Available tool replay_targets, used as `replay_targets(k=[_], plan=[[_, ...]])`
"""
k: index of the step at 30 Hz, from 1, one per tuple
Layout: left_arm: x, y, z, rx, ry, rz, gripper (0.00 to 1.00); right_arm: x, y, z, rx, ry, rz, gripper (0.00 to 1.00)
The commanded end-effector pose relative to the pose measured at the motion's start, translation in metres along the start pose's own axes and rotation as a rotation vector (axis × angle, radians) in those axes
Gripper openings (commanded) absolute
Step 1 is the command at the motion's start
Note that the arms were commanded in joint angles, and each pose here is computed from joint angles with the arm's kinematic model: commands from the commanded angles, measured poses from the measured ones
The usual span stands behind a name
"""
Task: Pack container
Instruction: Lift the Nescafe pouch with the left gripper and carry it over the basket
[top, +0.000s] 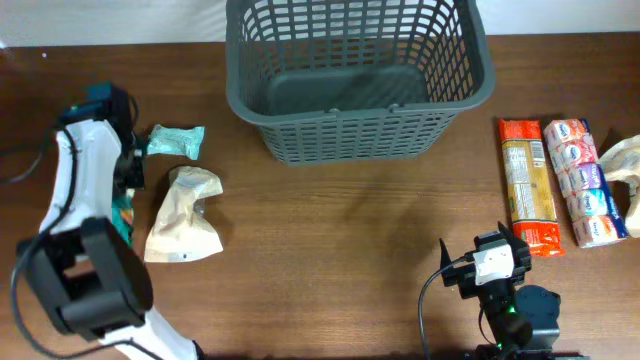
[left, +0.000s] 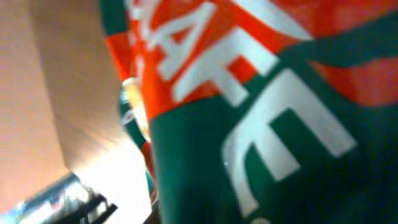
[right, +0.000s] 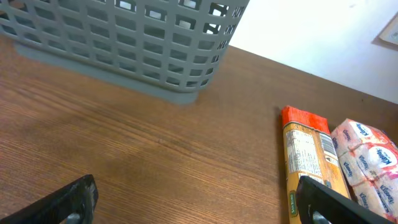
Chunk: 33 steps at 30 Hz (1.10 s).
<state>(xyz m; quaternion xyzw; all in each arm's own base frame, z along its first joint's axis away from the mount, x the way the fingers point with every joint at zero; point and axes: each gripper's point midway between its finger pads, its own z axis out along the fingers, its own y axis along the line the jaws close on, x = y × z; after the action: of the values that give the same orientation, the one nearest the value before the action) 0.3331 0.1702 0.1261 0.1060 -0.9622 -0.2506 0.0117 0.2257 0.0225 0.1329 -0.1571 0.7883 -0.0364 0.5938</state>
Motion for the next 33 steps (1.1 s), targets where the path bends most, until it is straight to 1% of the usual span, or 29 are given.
replay_targets(k=[1,3,4,5,8,9,11,12,16,19,20,23,28,31,33], plan=[[-0.019,0.03,-0.07,-0.064,-0.208,0.068,0.02,0.003,-0.001,0.0,0.007,0.004,0.001,0.99],[-0.022,0.031,-0.086,-0.07,-0.254,0.102,0.02,0.003,-0.001,0.0,0.007,0.004,0.0,0.99],[-0.023,0.032,-0.102,-0.084,-0.295,0.125,0.01,0.003,-0.001,0.0,0.007,0.004,0.001,0.99],[-0.023,0.034,-0.115,-0.114,-0.326,0.139,0.02,0.003,-0.001,0.0,0.007,0.004,0.0,0.99],[-0.024,0.035,-0.134,-0.172,-0.374,0.205,0.02,0.003,-0.001,0.0,0.007,0.004,0.001,0.99],[-0.027,0.032,-0.153,-0.223,-0.429,0.262,0.02,0.003,-0.001,0.0,0.007,0.004,0.0,0.99],[-0.03,0.029,-0.169,-0.251,-0.48,0.285,0.02,0.003,-0.001,0.0,0.007,0.004,0.0,0.99],[-0.032,0.024,-0.186,-0.257,-0.537,0.309,0.02,0.003,-0.001,0.0,0.007,0.004,0.001,0.99],[-0.036,0.016,-0.226,-0.283,-0.664,0.382,0.02,0.003,-0.001,0.0,0.007,0.004,0.0,0.99],[-0.038,0.014,-0.267,-0.307,-0.794,0.411,0.02,0.003,-0.001,0.0,0.007,0.004,0.0,0.99],[-0.038,0.015,-0.29,-0.322,-0.864,0.42,0.01,0.003,-0.001,0.0,0.007,0.004,0.0,0.99],[-0.035,0.014,-0.323,-0.336,-0.966,0.481,0.02,0.003,-0.001,0.0,0.007,0.004,0.0,0.99],[-0.025,-0.009,-0.365,-0.328,-1.112,0.663,0.01,0.003,-0.001,0.0,0.007,0.004,0.0,0.99],[-0.02,-0.035,-0.385,-0.319,-1.199,0.78,0.02,0.003,-0.001,0.0,0.007,0.004,0.0,0.99],[-0.015,-0.058,-0.401,-0.287,-1.285,0.86,0.02,0.003,-0.001,0.0,0.007,0.004,0.0,0.99]])
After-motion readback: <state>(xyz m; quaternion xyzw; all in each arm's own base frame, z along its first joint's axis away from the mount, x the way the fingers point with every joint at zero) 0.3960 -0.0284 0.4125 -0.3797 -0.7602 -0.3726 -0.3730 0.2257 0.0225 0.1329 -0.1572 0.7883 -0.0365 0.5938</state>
